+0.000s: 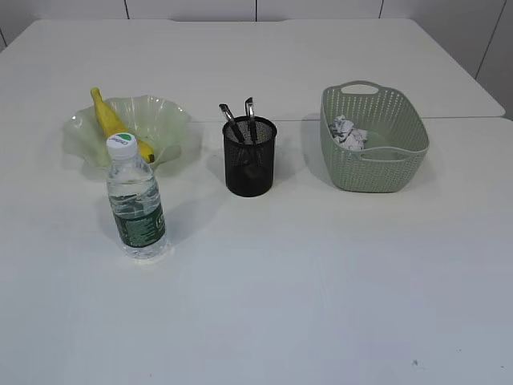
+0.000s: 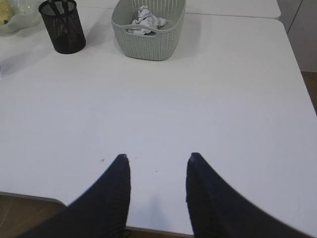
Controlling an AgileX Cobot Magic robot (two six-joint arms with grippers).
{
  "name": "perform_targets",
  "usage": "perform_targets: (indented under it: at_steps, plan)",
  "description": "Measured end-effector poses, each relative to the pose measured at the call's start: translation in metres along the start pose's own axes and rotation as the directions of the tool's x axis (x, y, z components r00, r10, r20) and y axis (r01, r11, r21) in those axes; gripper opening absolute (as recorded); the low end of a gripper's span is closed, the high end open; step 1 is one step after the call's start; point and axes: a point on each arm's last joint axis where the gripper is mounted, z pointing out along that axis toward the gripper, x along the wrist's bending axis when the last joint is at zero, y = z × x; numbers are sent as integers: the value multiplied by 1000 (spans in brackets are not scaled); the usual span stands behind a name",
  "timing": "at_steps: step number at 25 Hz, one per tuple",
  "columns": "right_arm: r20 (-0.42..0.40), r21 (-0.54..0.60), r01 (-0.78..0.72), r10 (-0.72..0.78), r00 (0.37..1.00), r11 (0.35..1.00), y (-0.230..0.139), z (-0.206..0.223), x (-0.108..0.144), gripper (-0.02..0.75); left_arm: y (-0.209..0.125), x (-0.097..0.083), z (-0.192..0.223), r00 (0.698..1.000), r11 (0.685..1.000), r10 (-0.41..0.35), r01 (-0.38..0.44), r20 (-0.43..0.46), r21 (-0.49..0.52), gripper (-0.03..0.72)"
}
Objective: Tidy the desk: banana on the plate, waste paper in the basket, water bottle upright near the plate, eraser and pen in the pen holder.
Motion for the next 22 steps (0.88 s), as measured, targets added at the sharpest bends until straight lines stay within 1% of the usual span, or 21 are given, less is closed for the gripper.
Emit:
perform_targets:
  at_steps: [4, 8, 13, 15, 19, 22]
  plan:
    - [-2, 8, 0, 0, 1000, 1000, -20, 9, 1, 286, -10, 0, 13, 1000, 998, 2, -3, 10, 58, 384]
    - [0, 57, 6, -6, 1000, 998, -33, 23, 2, 286, -11, -2, 15, 999, 998, 17, -19, 31, 64, 382]
    - [2, 69, 7, -7, 1000, 998, -35, 26, 2, 286, -11, -2, 15, 998, 997, 45, -48, 35, 63, 382]
    - [7, 56, 10, -11, 1000, 998, -35, 29, 2, 286, -10, -2, 16, 998, 997, 52, -54, 35, 53, 382]
    - [10, 19, 16, -16, 1000, 1000, -33, 33, 2, 286, -5, -2, 20, 996, 996, 84, -84, 36, -18, 382]
    - [23, 2, 24, -24, 999, 1000, -32, 35, 1, 286, -5, -2, 25, 995, 995, 91, -89, 35, -37, 382]
